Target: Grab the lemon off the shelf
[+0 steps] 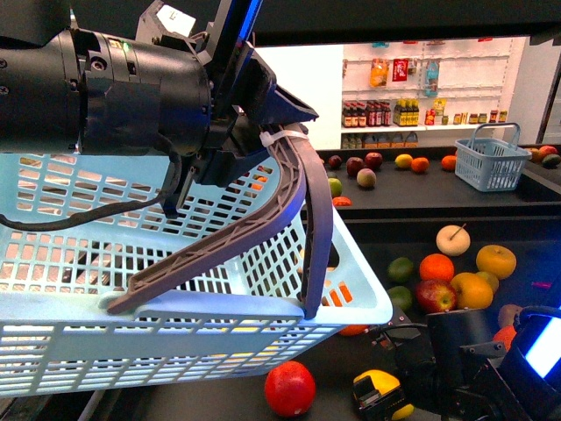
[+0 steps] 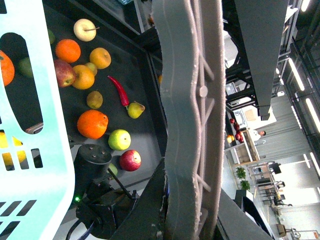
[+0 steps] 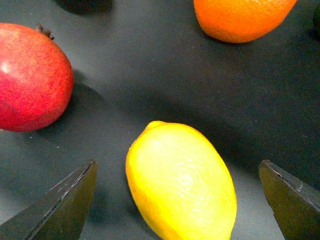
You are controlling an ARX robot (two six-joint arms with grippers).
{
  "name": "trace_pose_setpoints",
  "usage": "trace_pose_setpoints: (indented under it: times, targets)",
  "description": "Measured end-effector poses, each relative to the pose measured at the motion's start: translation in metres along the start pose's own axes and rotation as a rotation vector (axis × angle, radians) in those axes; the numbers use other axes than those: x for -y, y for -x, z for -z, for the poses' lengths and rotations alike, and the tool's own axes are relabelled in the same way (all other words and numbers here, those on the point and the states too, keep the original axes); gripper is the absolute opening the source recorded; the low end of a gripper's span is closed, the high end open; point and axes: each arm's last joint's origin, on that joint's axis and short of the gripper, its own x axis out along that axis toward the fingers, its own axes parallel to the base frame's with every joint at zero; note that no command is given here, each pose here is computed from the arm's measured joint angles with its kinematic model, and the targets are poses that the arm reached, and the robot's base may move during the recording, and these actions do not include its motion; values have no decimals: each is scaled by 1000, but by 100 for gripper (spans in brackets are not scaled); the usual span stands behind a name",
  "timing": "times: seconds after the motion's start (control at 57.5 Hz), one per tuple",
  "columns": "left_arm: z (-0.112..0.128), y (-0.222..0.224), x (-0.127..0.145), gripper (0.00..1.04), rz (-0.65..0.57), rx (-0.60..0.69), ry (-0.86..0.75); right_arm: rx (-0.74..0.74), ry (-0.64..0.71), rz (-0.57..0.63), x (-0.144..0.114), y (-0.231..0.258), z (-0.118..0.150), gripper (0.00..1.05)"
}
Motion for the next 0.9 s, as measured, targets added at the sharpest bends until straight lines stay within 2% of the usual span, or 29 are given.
trace_pose_setpoints:
  times: [0.191, 0.765, 0.87, 0.904]
  targets:
    - [0, 0, 0, 11, 0, 0, 0, -39, 14, -26, -4, -6, 12, 97]
    - [0, 0, 0, 11, 0, 0, 0, -59, 92, -22, -9, -14, 22, 97]
    - [0, 0, 0, 11, 0, 0, 0, -56, 88, -21, -9, -14, 22, 86]
    - [0, 0, 0, 11, 0, 0, 0, -56, 87, -19, -9, -14, 22, 79]
